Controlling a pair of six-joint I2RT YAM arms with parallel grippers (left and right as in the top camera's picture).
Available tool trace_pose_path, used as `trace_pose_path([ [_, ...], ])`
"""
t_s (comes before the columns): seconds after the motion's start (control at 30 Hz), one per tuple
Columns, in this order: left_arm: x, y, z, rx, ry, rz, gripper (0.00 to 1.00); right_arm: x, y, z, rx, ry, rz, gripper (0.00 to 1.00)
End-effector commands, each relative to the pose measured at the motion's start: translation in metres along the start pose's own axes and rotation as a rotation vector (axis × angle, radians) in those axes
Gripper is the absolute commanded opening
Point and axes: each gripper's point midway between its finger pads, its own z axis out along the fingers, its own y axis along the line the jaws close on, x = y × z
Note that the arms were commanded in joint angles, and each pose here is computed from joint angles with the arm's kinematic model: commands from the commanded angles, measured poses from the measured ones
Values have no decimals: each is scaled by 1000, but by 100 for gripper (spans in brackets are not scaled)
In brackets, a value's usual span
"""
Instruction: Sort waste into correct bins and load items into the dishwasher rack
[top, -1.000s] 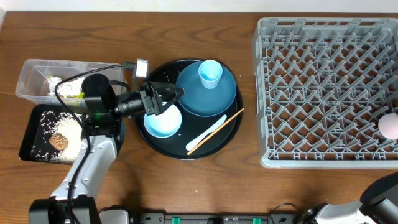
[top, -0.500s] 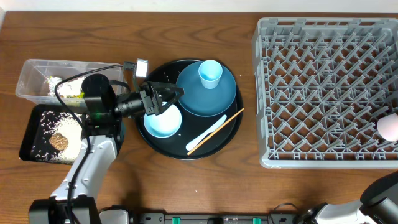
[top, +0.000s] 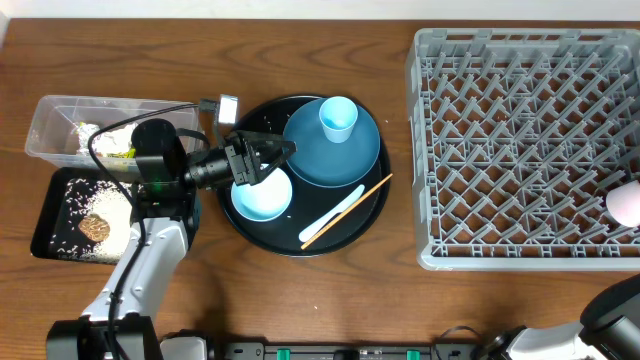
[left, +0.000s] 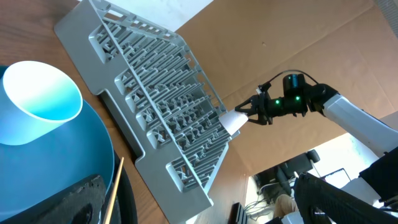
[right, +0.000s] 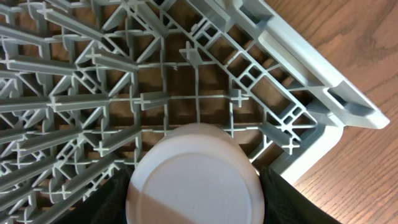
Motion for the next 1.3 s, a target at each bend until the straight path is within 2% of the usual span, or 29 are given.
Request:
trace_pose_path([
  [0.0,-1,2,-1,-5,-6,17,98,7,12,10,-55,34,-16,1],
  [0.47,-1,2,-1,-5,-6,17,98,8,24,10,-72,34,-74,1],
  [0.67,-1,2,-1,-5,-6,17,98,12,11,10,0,50,-50,1],
  [1.27,-1,2,-1,-5,-6,17,98,7,1,10,-1,35,-8,1],
])
